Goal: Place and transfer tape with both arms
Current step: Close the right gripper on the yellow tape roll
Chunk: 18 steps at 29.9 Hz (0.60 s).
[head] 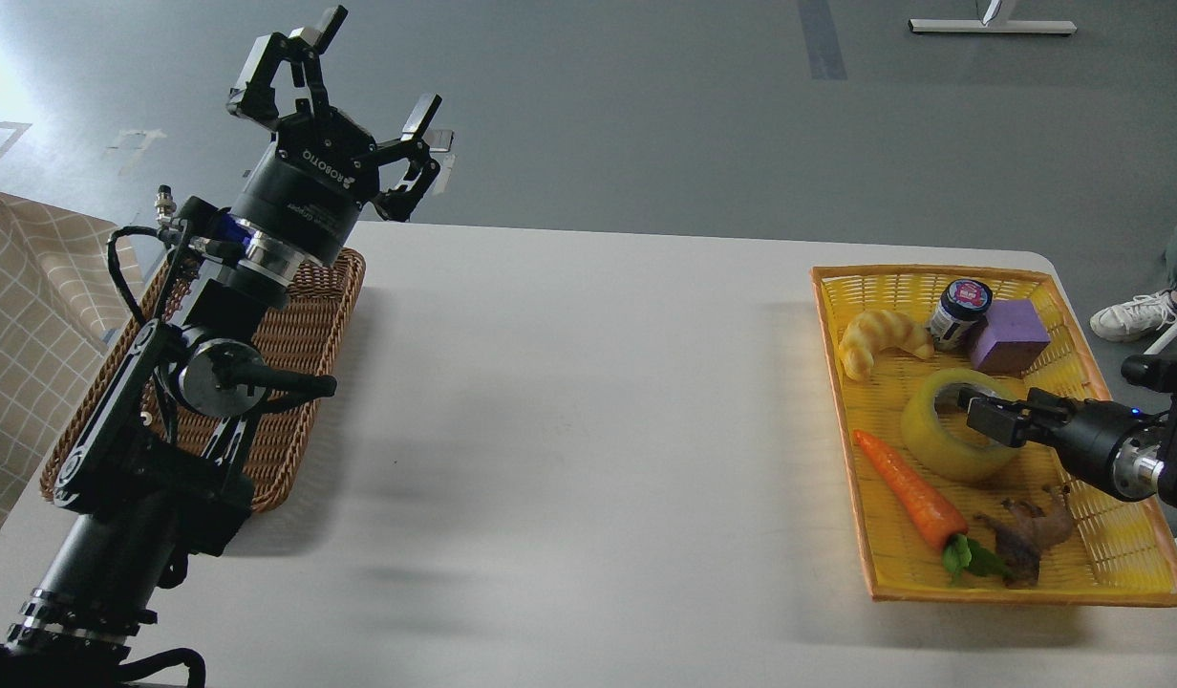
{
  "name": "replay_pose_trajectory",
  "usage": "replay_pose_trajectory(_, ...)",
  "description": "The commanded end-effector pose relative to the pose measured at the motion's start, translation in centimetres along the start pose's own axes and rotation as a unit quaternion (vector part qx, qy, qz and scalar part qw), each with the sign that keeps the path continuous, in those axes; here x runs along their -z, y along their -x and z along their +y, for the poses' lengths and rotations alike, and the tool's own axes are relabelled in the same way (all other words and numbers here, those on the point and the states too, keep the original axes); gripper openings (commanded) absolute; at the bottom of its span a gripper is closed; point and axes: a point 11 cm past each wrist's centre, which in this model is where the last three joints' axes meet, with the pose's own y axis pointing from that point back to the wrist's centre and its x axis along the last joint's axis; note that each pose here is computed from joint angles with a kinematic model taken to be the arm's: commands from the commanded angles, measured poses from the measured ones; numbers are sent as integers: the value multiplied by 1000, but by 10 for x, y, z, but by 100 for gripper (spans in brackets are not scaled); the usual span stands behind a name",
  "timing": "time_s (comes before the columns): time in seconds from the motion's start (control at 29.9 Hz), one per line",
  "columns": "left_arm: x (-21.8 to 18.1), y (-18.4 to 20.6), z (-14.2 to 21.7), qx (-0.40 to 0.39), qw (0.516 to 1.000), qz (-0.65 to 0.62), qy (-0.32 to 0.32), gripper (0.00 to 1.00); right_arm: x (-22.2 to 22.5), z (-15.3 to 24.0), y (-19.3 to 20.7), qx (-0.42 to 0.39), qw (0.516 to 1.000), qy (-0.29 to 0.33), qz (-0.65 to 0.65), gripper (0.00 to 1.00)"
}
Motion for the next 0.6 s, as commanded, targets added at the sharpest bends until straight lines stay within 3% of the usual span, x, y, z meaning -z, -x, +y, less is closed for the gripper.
replay_pose_trajectory(0.0, 0, -1, 0, -2, 1000, 0, -1, 98, -3, 1, 3, 4, 1000, 8, -1, 89)
replay_pose_trajectory(0.3, 2, -3, 1, -8, 1000, 0, -2, 98, -6, 0, 13, 14, 1000, 13, -5, 85)
replay_pose_trajectory(0.4, 2, -4, 2, -9, 1000, 1, -3, 98, -6, 0, 13, 15, 1000, 15, -4, 70)
replay_pose_trajectory(0.57, 2, -4, 2, -10, 1000, 0, -2, 98, -6, -1, 13, 15, 1000, 15, -4, 68)
